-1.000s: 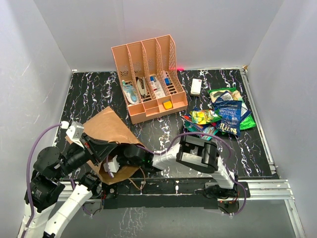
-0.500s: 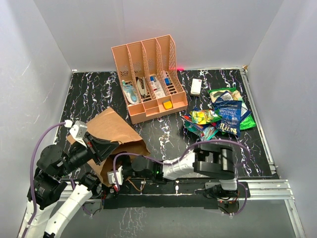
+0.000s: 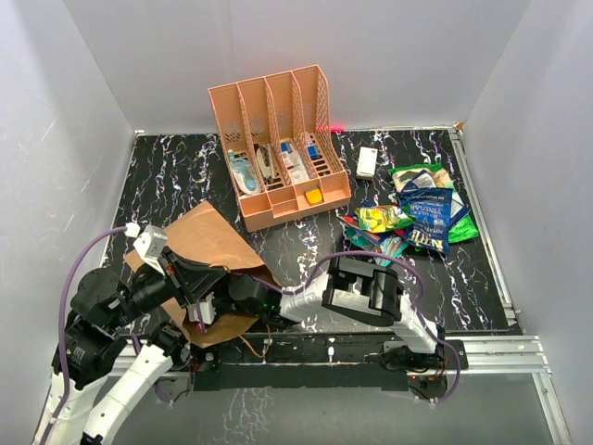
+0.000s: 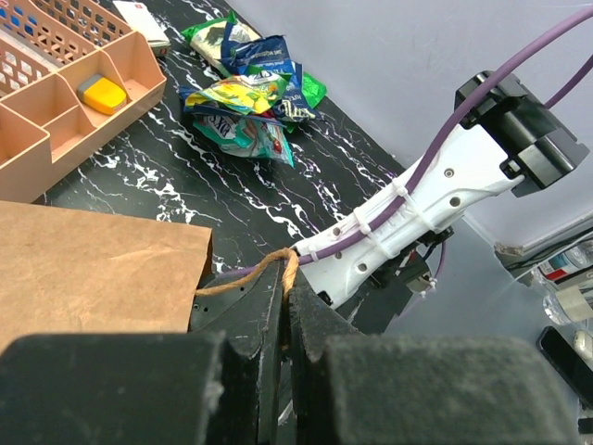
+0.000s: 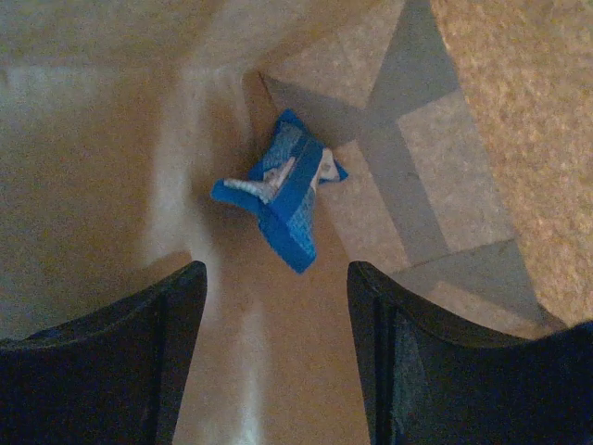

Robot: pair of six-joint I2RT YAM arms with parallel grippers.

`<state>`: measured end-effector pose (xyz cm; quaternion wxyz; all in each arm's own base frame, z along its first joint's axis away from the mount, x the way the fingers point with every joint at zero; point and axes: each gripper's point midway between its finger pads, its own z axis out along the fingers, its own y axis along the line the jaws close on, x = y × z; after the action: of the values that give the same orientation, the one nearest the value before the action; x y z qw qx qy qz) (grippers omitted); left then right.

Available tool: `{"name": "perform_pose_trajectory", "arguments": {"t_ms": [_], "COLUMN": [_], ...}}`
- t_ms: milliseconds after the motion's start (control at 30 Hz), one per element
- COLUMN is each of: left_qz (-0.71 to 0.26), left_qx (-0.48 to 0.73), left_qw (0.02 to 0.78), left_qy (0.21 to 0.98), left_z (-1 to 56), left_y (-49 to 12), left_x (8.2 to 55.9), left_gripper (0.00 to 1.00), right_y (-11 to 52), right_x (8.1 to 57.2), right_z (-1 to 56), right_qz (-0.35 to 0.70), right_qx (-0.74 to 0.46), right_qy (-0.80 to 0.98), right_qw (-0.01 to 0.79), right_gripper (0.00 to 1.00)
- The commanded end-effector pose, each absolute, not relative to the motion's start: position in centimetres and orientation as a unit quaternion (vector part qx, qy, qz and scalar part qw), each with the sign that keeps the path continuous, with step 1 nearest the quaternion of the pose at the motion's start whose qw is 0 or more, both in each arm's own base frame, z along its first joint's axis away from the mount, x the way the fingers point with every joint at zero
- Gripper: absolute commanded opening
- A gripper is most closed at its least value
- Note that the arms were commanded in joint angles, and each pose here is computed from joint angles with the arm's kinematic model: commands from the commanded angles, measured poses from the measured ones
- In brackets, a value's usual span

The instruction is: Take the snacks out of the paper bag

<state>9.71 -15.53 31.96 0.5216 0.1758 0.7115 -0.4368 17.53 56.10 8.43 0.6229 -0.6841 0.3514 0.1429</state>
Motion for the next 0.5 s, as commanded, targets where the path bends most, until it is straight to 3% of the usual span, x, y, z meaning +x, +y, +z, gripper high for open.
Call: {"name": "perform_pose_trajectory", "arguments": {"t_ms": [0, 467], "left_qz": [-0.448, -0.462], "left_qx": [0.198, 0.202], "left_qw": [0.528, 0.523], "left_qy": [0.693, 0.687], "left_z": [33.5, 34.0], "left_y": [-16.1, -16.2], "left_x": [9.4, 8.7], "left_gripper": [0.00, 0.00], "right_y": [58.8, 63.6], "right_x": [17.7, 23.6], "right_z": [11.2, 9.1], "right_qz": [0.158, 0.126], "right_qx": [-0.656, -0.623], "right_qy": [0.322, 0.334], "right_qw": [0.664, 0.696], "right_gripper": [0.65, 0.65]}}
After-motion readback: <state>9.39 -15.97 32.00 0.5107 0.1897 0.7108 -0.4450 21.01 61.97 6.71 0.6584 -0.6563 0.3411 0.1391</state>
